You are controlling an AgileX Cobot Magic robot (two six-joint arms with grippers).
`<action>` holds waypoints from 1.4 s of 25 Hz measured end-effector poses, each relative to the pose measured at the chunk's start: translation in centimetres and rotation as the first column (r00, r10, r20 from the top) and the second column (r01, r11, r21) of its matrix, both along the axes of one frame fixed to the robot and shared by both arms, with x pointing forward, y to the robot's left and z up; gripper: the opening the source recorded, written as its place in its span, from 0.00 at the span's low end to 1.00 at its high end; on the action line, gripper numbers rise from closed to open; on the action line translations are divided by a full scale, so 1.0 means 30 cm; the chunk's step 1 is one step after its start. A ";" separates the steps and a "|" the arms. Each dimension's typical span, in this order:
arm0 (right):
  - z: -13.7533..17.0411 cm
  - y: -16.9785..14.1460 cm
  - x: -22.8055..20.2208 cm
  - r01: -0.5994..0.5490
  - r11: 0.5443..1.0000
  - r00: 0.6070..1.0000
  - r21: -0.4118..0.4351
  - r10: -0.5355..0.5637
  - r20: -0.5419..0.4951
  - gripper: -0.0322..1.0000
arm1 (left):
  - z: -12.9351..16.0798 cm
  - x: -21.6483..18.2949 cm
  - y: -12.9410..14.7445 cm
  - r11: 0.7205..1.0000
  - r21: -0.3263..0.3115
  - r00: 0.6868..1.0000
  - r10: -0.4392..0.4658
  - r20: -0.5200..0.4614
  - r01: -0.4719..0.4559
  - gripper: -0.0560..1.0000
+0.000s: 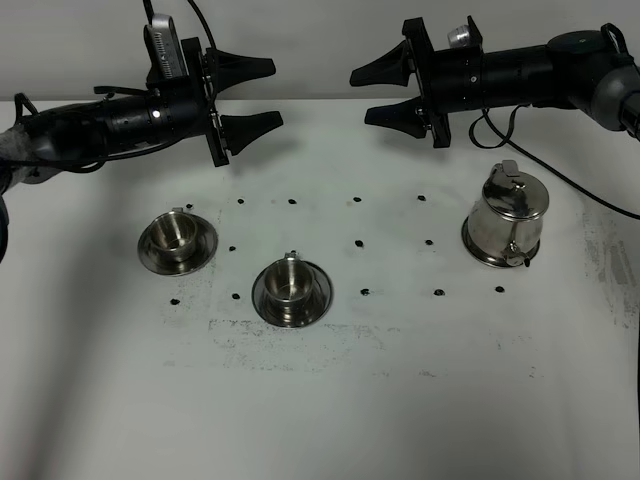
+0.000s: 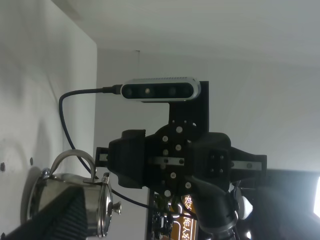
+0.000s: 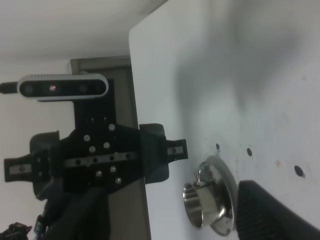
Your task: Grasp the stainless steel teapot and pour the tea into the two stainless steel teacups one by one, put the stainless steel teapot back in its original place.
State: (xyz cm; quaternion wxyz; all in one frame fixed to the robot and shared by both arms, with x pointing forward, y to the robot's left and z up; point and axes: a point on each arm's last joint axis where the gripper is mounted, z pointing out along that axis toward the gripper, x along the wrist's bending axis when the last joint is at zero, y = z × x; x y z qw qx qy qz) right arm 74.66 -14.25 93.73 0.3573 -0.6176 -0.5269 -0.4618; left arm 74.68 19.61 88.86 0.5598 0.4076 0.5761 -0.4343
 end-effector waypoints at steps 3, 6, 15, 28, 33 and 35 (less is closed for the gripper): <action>0.000 0.000 0.000 -0.001 1.000 1.000 -0.001 0.001 0.003 0.54 | 0.000 0.000 0.000 1.000 -0.001 1.000 0.000 0.000 0.000 0.68; 0.000 0.000 0.000 -0.001 1.000 1.000 -0.001 0.001 0.004 0.54 | 0.000 0.000 0.000 1.000 0.000 1.000 0.000 0.001 0.000 0.68; 0.000 0.000 0.000 -0.007 1.000 1.000 -0.004 0.007 0.022 0.54 | 0.000 0.000 0.000 1.000 0.005 1.000 0.000 0.019 -0.001 0.68; 0.116 -0.133 0.011 0.020 0.992 0.985 -0.121 0.001 0.171 0.54 | 0.253 -0.025 0.168 0.980 0.199 0.987 -0.028 0.156 -0.004 0.66; 0.150 -0.172 0.007 0.018 0.993 0.983 -0.117 0.003 0.181 0.54 | 0.495 -0.114 0.262 0.888 0.459 0.968 -0.098 0.232 -0.020 0.63; 0.149 -0.177 0.005 0.012 0.993 0.984 -0.121 0.010 0.179 0.54 | 0.597 -0.167 0.304 0.815 0.577 0.958 -0.121 0.259 -0.053 0.63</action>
